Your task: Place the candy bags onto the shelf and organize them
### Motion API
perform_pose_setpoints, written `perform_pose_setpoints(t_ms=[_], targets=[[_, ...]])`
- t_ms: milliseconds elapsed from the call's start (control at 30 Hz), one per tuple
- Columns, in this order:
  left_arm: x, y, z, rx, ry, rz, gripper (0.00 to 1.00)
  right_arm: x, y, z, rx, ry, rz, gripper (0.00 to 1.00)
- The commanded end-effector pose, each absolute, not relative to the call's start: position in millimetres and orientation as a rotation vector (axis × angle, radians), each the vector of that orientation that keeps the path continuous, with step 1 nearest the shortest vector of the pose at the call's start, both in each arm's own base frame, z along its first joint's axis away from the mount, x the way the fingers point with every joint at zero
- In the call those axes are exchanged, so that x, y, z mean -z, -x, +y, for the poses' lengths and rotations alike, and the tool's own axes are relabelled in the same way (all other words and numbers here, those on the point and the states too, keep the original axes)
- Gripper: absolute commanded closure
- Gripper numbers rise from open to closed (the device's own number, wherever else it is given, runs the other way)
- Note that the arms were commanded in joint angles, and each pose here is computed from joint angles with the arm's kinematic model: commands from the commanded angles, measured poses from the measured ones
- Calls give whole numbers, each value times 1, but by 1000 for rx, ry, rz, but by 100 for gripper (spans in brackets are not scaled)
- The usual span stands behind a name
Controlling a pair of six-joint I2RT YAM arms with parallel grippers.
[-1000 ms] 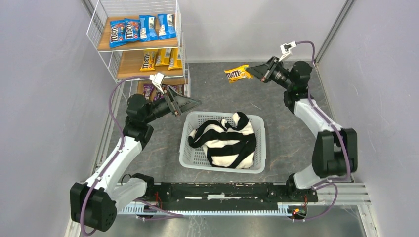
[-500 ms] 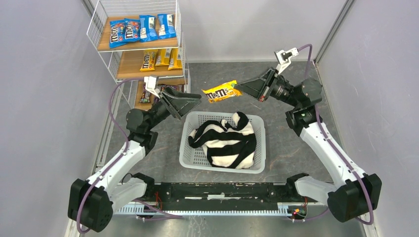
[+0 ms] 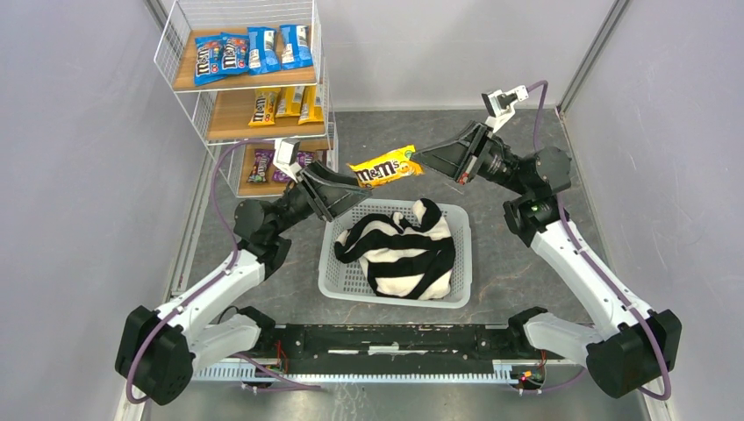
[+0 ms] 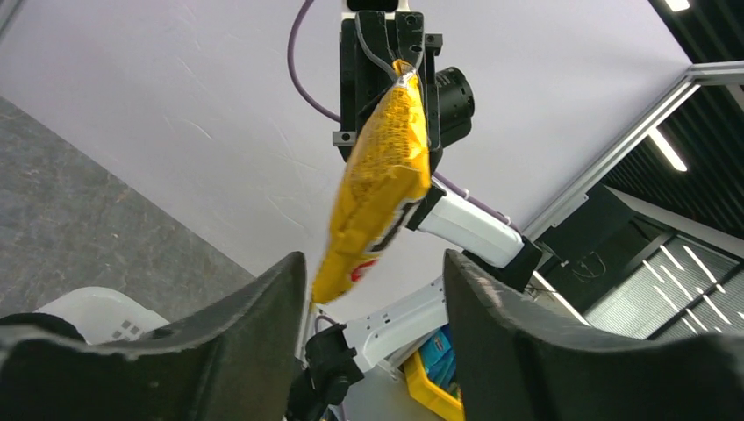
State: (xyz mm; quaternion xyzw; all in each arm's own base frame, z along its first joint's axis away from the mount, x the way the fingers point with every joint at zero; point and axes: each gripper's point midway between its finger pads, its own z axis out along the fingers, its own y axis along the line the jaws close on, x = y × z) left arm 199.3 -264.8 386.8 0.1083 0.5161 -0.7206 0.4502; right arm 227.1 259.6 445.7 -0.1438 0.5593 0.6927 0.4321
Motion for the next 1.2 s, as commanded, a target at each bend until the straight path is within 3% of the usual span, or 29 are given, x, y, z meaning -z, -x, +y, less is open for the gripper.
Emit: perform_pose_setpoints(t_ms=[0,333,400,600,667,933,1167], targets=[[-403,-201,-259,1754,-232,1222,41,-460,-219,256,-1745,354,1319,100],[-405,-210,-254,1645,-190,1281,74,-436,-230,262,-1752,333,1385,100],[-404,-213,-252,1616,-171,1302,81,-431,-234,263,-1745,329,1396,95],[-387,-239,-223,1407,84,1468,90,-403,-267,262,-1570,316,1509,48],[-379,-247,-203,1306,206,1538,94,-394,-279,254,-1502,302,1541,41],[-380,-261,-99,837,690,1586,94,-367,-310,222,-1299,267,1616,33],[-399,-286,-67,694,814,1509,91,-356,-312,221,-1276,302,1637,32]])
